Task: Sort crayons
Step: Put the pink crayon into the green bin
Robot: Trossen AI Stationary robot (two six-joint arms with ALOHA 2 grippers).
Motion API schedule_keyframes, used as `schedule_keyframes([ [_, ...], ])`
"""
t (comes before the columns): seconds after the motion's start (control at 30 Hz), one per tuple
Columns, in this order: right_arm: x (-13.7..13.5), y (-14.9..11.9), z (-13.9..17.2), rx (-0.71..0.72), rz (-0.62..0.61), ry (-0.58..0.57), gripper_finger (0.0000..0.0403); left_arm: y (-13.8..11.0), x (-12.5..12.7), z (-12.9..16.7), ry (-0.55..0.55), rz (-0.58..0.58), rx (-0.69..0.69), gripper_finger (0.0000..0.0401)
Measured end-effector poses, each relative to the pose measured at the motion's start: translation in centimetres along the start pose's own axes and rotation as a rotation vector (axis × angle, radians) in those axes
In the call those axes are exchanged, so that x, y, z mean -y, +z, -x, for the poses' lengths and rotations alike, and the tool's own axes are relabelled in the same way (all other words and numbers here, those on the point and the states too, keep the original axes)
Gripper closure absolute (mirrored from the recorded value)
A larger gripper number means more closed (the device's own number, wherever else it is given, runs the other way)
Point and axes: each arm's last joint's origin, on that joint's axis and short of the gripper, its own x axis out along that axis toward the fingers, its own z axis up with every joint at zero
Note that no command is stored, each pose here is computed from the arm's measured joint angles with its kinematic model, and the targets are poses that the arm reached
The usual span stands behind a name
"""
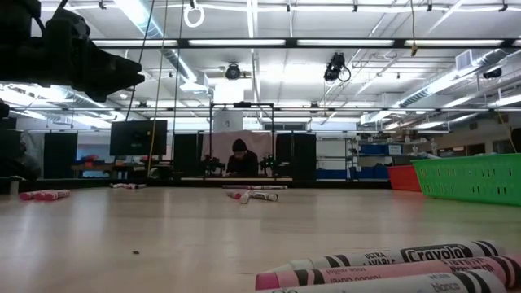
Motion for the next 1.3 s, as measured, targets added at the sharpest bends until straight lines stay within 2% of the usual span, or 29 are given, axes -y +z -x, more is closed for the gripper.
schedule_keyframes([
  [0.13,1.2,-0.1,-0.3,-0.069,-0.089,-0.174,0.0313,0.0,0.0,0.0,0.0,0.0,0.0,0.0161],
  [0.33,2.8,1.1,0.2,0.069,-0.16,-0.315,0.0312,0.0,0.0,0.0,0.0,0.0,-0.001,0.0161],
  [0.57,4.0,2.4,-0.5,0.197,-0.211,-0.275,0.0302,0.0,0.0,0.0,0.0,0.0,-0.001,0.0161],
  [0.7,4.7,2.9,-0.6,0.186,-0.251,-0.33,0.0284,0.0,0.0,0.0,0.0,0.0,-0.001,0.0161],
  [0.8,4.8,3.3,-0.7,0.186,-0.256,-0.331,0.0277,0.0,0.0,0.0,0.0,0.0,-0.001,0.0161],
  [1.0,5.1,3.7,-1.3,0.153,-0.248,-0.305,0.0279,0.0,0.0,0.0,0.0,0.0,-0.001,0.0161],
  [1.3,5.3,3.8,-1.8,0.149,-0.256,-0.332,0.0279,0.0,0.0,0.0,0.0,0.0,-0.001,0.0161],
])
